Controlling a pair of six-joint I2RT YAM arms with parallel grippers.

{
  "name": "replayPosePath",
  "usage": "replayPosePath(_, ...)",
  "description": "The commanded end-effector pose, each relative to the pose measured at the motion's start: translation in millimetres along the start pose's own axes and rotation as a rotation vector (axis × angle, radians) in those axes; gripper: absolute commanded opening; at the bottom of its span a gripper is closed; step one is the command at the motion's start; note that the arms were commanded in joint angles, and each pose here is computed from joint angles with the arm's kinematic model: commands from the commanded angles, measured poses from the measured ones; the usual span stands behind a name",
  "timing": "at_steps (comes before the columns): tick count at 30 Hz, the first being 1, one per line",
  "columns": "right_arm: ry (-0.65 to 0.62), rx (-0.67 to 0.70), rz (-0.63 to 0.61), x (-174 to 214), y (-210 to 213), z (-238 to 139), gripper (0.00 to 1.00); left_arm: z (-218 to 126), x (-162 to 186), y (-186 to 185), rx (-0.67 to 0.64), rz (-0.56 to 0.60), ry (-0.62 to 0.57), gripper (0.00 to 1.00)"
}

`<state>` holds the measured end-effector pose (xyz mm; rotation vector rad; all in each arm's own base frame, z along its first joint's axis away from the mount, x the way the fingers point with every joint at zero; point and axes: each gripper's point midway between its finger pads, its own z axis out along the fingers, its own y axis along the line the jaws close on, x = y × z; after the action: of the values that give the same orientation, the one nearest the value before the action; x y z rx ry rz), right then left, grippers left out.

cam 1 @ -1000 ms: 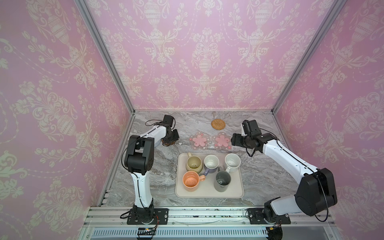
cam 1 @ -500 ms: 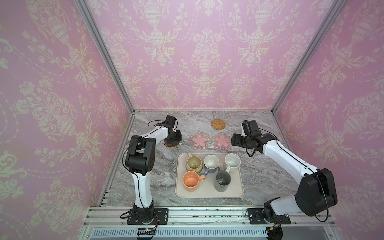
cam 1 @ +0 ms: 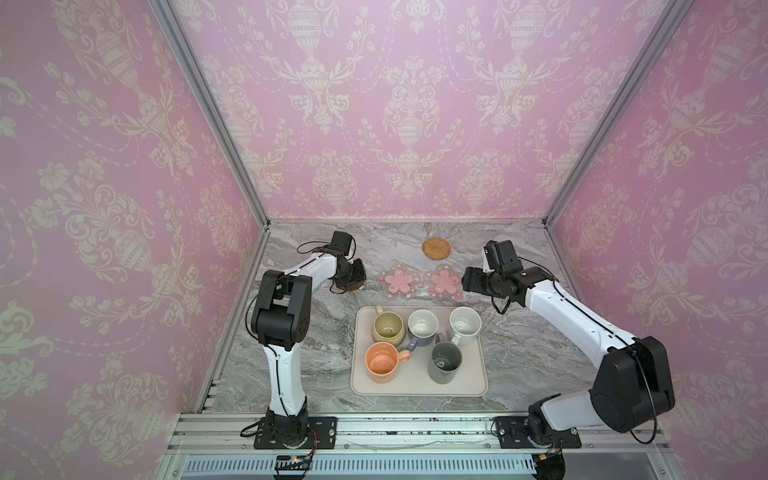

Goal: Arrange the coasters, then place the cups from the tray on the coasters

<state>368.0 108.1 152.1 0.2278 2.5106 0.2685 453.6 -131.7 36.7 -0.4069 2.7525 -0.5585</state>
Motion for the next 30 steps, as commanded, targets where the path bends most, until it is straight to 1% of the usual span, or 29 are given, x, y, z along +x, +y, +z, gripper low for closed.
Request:
replayPosePath(1,-0.008,-0.027,0.007,1.4,5.2,-3.9,0.79,11.1,63.1,32.4,-0.129,-0.025,0.208,0.37)
replayPosePath(5,-0.011,-0.026,0.008,1.1,5.0,-5.3,0.79,5.9,61.9,36.2,-0.156,-0.027,0.197,0.37)
replayPosePath(12,-0.015,-0.017,0.006,1.2,2.4,-7.4,0.79,-1.4,66.0,33.1,-0.141,-0.033,0.197,0.38)
replayPosePath(21,-0.012,-0.025,0.008,1.1,4.2,-7.3,0.79,-2.6,54.1,40.4,-0.201,-0.021,0.167,0.38)
replayPosePath(26,-0.02,-0.018,-0.002,-0.2,3.2,-10.4,0.79,0.1,47.8,54.3,-0.24,-0.053,0.165,0.38)
replayPosePath(30,-0.017,-0.008,-0.009,1.4,0.9,-10.1,0.79,-6.2,38.3,57.2,-0.221,-0.081,0.131,0.38)
